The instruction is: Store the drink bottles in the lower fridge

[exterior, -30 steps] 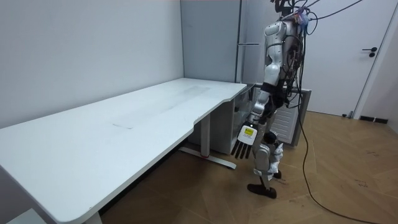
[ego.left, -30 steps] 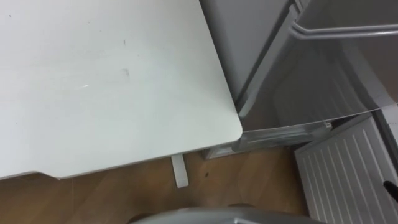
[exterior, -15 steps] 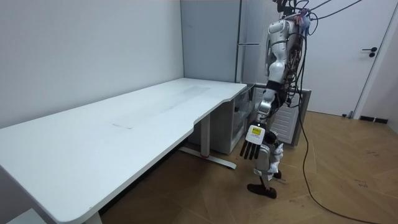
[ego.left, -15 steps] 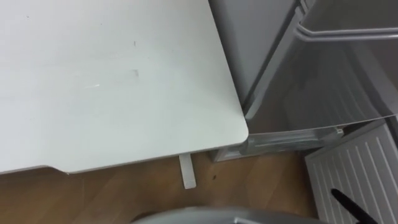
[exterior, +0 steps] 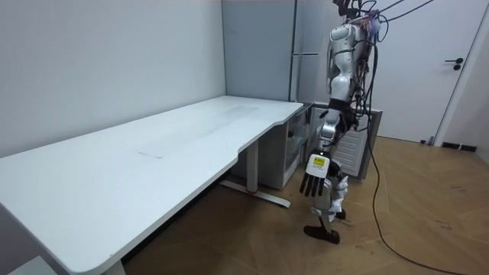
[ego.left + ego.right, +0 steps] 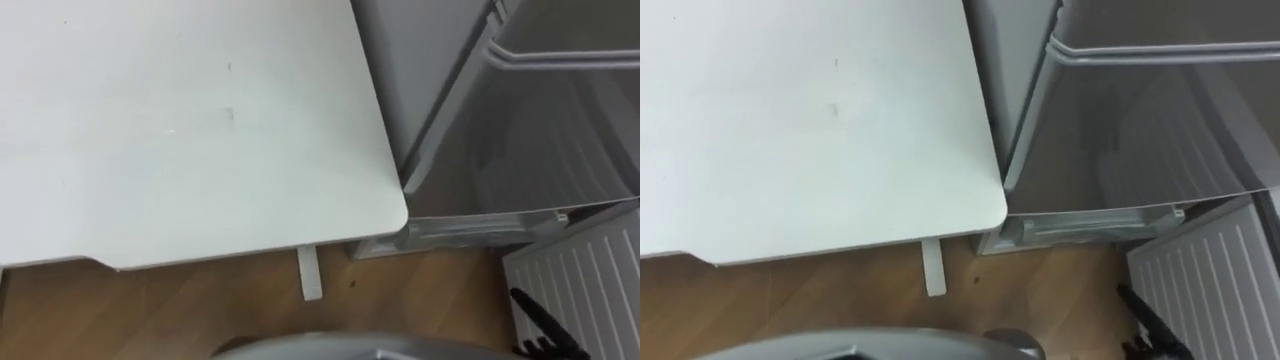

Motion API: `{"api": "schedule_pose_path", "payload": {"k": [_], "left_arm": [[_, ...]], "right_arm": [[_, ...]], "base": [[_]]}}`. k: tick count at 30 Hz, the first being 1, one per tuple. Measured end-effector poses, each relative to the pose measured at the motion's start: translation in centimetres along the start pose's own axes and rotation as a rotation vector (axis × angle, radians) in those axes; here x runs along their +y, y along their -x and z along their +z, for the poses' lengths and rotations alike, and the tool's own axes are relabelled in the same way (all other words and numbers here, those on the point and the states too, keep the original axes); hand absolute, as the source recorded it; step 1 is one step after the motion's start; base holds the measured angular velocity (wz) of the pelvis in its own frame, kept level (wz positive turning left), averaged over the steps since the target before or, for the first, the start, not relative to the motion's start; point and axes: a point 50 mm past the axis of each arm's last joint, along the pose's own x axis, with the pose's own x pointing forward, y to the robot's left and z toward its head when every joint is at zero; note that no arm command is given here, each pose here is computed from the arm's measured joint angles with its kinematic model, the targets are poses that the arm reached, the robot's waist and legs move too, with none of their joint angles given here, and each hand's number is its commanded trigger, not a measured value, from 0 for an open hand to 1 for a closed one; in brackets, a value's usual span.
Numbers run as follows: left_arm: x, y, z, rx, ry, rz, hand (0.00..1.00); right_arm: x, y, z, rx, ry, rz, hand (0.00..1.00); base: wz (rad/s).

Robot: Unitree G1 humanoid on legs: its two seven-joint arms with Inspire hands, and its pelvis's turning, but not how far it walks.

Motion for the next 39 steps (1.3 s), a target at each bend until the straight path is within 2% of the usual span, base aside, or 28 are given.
{"api": "schedule_pose_path", "payload": {"k": [3,5,6,8,11,16,20,24,29,33,39], "left_arm": [[-0.9,-0.2,1.9,-0.035,-0.006,-0.041,0.0],[-1.8,-0.3,3.8,-0.066,-0.019,-0.071,0.0],[-2.0,-0.3,4.3,-0.077,-0.024,-0.078,0.0],[-2.4,-0.3,6.4,-0.124,-0.035,-0.085,0.0],[-2.4,-0.3,7.9,-0.157,-0.02,-0.082,0.0],[-1.5,-0.2,9.3,-0.192,-0.089,-0.054,0.0],[-1.8,0.0,10.5,-0.247,-0.137,-0.05,0.0],[-2.5,0.3,11.4,-0.277,-0.121,-0.077,0.0],[-2.8,0.4,11.7,-0.294,-0.087,-0.074,0.0],[-2.8,0.5,12.0,-0.309,-0.056,-0.06,0.0],[-2.7,0.7,12.3,-0.338,-0.038,-0.011,0.0]], "right_arm": [[3.9,-0.6,0.5,-0.014,-0.07,0.088,0.0],[8.3,-0.8,1.7,-0.038,-0.137,0.17,0.0],[9.1,-0.8,2.0,-0.045,-0.139,0.183,0.0],[12.5,-0.5,2.8,-0.057,-0.16,0.248,0.0],[14.7,-0.1,3.8,-0.06,-0.201,0.281,0.0],[16.9,0.7,7.3,-0.132,-0.195,0.319,0.0],[19.1,1.8,9.9,-0.187,-0.17,0.362,0.0],[21.2,2.6,10.5,-0.194,-0.179,0.403,0.0],[25.2,4.7,11.7,-0.212,-0.212,0.515,0.0],[25.2,5.2,13.1,-0.247,-0.212,0.508,0.0],[26.5,6.6,14.6,-0.328,-0.083,0.516,0.0]], "base": [[0.03],[0.0],[-0.11],[-0.09],[0.22],[0.18],[0.08],[0.01],[0.1],[0.05],[-0.06]]}}
